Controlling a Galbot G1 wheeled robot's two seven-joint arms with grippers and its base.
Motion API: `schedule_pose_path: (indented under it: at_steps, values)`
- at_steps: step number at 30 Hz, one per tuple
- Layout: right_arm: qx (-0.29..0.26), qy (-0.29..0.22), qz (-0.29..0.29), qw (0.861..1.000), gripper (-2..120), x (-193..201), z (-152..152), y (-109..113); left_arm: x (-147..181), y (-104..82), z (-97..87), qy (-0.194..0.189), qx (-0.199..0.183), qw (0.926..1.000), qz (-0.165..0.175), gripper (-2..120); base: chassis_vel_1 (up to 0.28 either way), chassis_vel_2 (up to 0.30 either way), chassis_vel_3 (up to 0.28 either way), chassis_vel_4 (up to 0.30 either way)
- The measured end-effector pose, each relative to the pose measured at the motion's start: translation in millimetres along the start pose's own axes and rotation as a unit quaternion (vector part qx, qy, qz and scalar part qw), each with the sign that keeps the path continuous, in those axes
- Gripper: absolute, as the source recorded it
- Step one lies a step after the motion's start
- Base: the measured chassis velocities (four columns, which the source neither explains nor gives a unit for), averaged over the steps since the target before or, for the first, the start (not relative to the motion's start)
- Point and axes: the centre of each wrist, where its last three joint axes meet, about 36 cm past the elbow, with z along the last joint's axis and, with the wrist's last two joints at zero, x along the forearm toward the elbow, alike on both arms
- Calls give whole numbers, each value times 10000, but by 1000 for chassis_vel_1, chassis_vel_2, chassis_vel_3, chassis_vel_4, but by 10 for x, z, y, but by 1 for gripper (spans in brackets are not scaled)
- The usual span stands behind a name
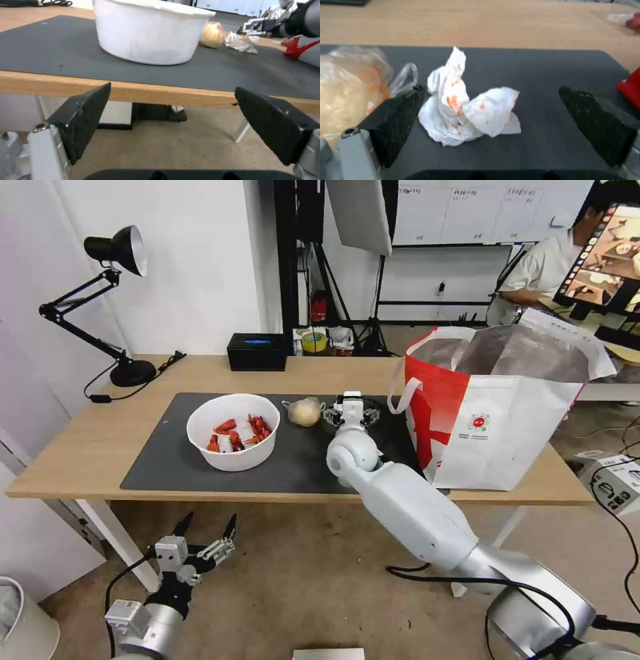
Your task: Pick up the trash from the table and place it into the takeout bag.
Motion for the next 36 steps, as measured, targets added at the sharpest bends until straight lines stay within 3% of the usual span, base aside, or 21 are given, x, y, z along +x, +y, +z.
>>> schedule_pose_path:
  at_steps: [32, 36]
  values:
    - [103, 496, -278, 9983, 99, -384, -27, -35, -22, -9, -15, -30, 6, 10000, 61, 100, 0, 0, 0, 0]
    - [117, 512, -326, 9981, 88, -393, -20, -35, -23, 0, -21, -36, -8, 10000, 54, 100, 0, 0, 0, 0]
